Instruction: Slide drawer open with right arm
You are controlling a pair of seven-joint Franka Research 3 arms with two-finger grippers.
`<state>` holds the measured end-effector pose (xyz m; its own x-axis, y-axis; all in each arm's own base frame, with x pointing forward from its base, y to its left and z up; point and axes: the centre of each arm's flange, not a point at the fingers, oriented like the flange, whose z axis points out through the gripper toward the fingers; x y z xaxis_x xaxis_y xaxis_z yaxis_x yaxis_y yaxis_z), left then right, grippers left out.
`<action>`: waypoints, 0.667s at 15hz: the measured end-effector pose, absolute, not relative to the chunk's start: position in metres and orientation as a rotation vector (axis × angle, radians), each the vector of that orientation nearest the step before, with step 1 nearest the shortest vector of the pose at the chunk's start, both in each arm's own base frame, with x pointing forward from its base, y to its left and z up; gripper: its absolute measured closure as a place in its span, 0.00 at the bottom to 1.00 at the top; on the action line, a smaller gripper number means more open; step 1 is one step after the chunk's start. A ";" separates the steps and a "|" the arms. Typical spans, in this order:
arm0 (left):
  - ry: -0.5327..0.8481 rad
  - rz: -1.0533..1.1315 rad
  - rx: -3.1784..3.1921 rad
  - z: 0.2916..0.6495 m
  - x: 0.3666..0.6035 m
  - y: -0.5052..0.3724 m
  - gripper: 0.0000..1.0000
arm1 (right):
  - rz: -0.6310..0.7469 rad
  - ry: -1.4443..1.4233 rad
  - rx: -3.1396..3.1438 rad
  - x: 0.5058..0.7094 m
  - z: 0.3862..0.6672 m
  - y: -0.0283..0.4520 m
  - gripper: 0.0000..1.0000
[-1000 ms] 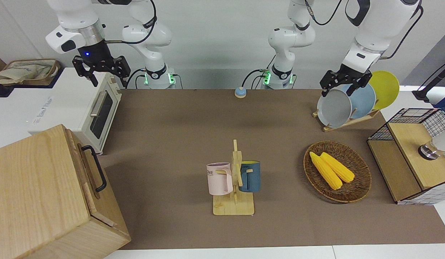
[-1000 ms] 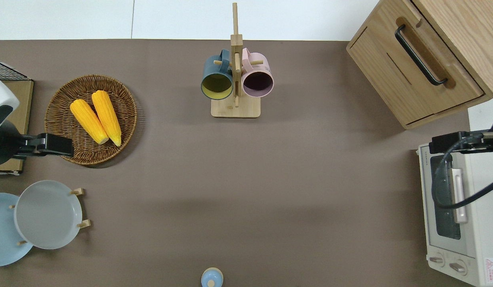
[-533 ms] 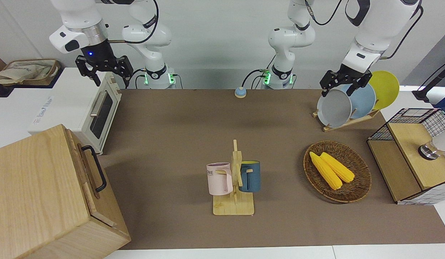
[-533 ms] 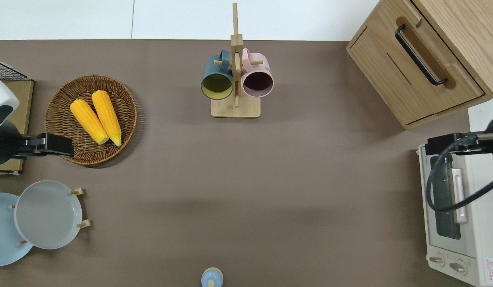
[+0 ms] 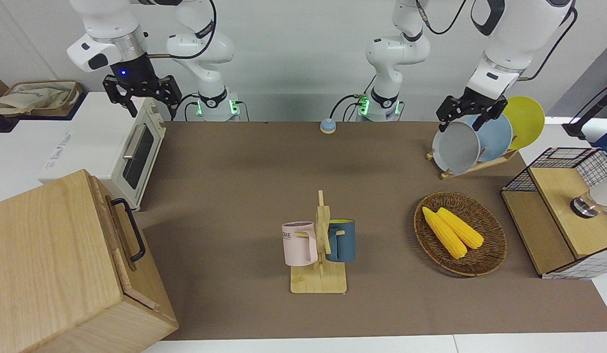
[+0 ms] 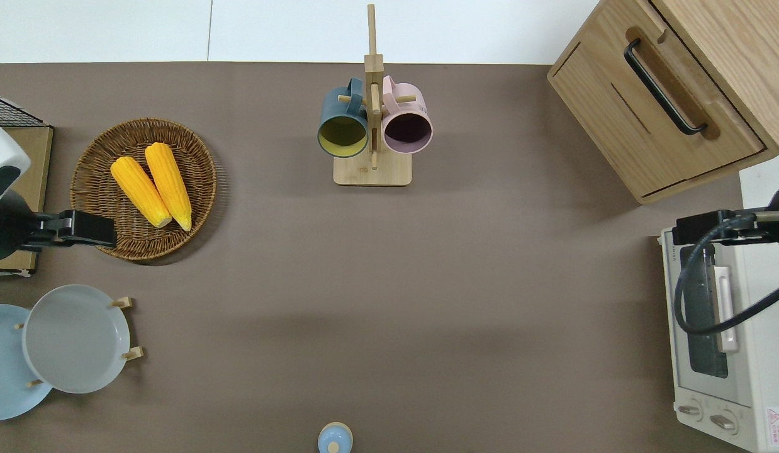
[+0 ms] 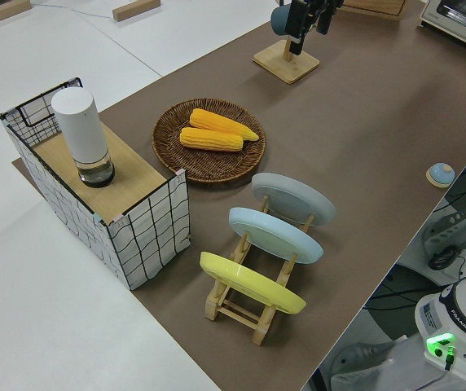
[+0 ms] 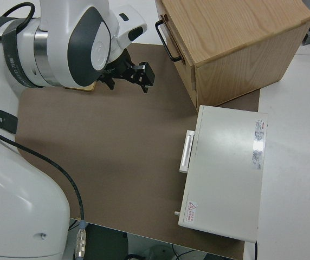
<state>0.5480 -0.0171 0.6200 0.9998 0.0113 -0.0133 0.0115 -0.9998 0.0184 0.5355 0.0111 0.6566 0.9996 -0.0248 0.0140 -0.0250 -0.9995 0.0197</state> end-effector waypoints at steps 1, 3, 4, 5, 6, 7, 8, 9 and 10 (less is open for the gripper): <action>0.018 -0.021 3.123 0.620 0.548 -0.017 0.00 | 0.021 -0.038 3.121 0.535 0.657 0.011 0.01; 0.018 -0.021 3.123 0.620 0.548 -0.017 0.01 | 0.020 -0.031 3.121 0.535 0.656 0.014 0.01; 0.018 -0.021 3.123 0.620 0.548 -0.017 0.00 | 0.019 -0.021 3.120 0.535 0.656 0.017 0.01; 0.018 -0.021 3.123 0.620 0.548 -0.017 0.00 | 0.018 -0.016 3.119 0.535 0.655 0.020 0.01; 0.018 -0.021 3.123 0.620 0.548 -0.017 0.00 | 0.017 -0.020 3.114 0.535 0.655 0.023 0.01; 0.018 -0.021 3.123 0.620 0.548 -0.017 0.00 | 0.018 -0.028 3.109 0.535 0.654 0.025 0.01; 0.018 -0.021 3.123 0.620 0.548 -0.017 0.00 | 0.025 -0.037 3.101 0.536 0.651 0.030 0.01; 0.018 -0.021 3.123 0.620 0.548 -0.017 0.00 | 0.037 -0.046 3.090 0.538 0.648 0.035 0.01; 0.018 -0.021 3.123 0.620 0.548 -0.017 0.00 | 0.044 -0.050 3.075 0.539 0.644 0.040 0.01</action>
